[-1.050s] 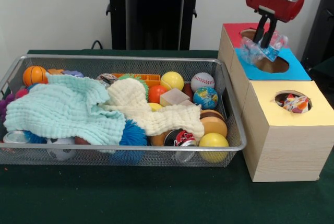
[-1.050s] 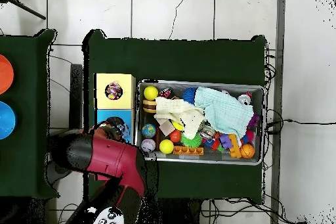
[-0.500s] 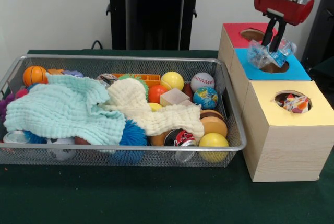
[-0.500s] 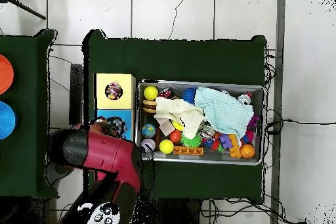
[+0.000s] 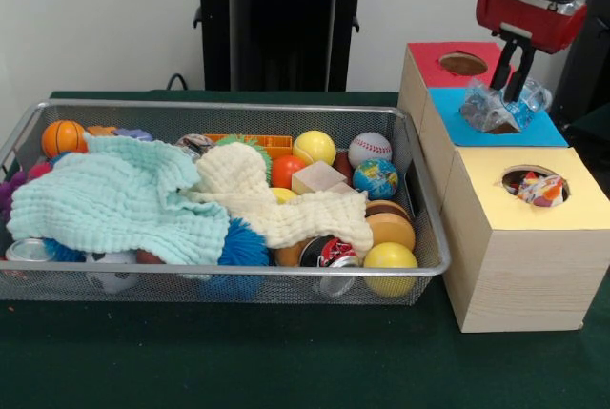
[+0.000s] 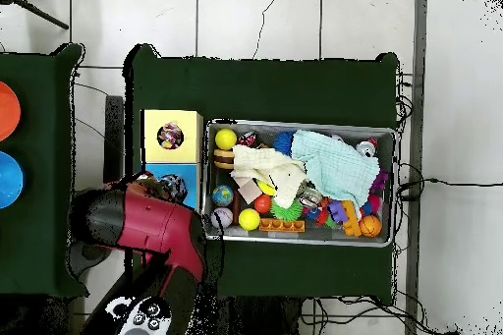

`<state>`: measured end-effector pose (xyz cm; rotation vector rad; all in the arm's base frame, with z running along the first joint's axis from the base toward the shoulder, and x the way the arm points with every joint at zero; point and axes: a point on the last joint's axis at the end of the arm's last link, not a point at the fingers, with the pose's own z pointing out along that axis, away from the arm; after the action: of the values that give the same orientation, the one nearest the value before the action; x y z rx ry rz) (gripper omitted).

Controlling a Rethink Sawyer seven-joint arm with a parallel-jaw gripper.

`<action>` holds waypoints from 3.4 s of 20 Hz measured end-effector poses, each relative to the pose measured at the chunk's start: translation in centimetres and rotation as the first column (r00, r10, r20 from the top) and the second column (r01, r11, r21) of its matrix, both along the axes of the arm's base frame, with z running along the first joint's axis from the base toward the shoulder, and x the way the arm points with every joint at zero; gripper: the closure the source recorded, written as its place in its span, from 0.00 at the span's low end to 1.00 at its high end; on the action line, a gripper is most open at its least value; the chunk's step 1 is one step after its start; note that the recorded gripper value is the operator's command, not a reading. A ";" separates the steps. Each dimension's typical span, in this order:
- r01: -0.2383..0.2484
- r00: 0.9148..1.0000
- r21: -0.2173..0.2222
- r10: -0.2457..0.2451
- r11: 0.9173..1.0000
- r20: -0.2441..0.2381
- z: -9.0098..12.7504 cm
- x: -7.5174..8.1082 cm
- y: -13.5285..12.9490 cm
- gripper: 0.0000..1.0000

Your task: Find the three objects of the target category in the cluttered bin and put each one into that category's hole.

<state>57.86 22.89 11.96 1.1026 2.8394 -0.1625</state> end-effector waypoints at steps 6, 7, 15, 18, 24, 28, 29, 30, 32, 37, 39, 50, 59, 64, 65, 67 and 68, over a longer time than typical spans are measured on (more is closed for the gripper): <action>0.007 1.000 0.000 -0.007 1.000 0.004 -0.3 0.3 0.9 1.00; 0.010 1.000 0.001 -0.010 1.000 0.003 -0.2 0.4 0.9 1.00; 0.028 1.000 0.006 -0.028 1.000 -0.002 -0.2 0.5 1.1 1.00; 0.034 0.999 0.006 -0.034 0.999 -0.002 -0.2 0.5 1.0 1.00; 0.043 0.999 0.007 -0.043 0.999 -0.002 -0.1 0.7 0.5 1.00; 0.050 0.999 0.013 -0.050 0.999 -0.002 0.0 0.8 0.3 1.00; 0.051 0.999 0.014 -0.051 0.999 -0.003 0.0 0.8 0.3 1.00; 0.052 0.999 0.015 -0.052 0.999 -0.004 -0.1 0.8 0.3 1.00; 0.052 0.999 0.017 -0.051 0.999 -0.006 -0.1 0.7 0.3 1.00; 0.052 0.999 0.018 -0.052 0.998 -0.008 -0.2 0.6 0.3 0.00; 0.053 0.999 0.019 -0.053 0.998 -0.008 -0.2 0.6 0.3 0.00; 0.062 0.998 0.020 -0.061 0.998 -0.013 -0.4 0.6 0.0 0.00; 0.076 0.996 0.011 -0.075 0.997 -0.038 0.2 0.3 -0.7 0.00; 0.085 0.990 0.014 -0.083 0.996 -0.110 1.2 -0.9 -0.5 0.00; 0.088 0.988 0.019 -0.085 0.996 -0.128 1.7 -1.2 -0.3 0.00; 0.089 0.987 0.023 -0.086 0.996 -0.136 2.0 -1.3 -0.3 0.00; 0.091 0.986 0.026 -0.087 0.995 -0.140 2.3 -1.4 -0.2 0.00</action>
<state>56.49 22.66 14.22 1.2738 2.9246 -0.2077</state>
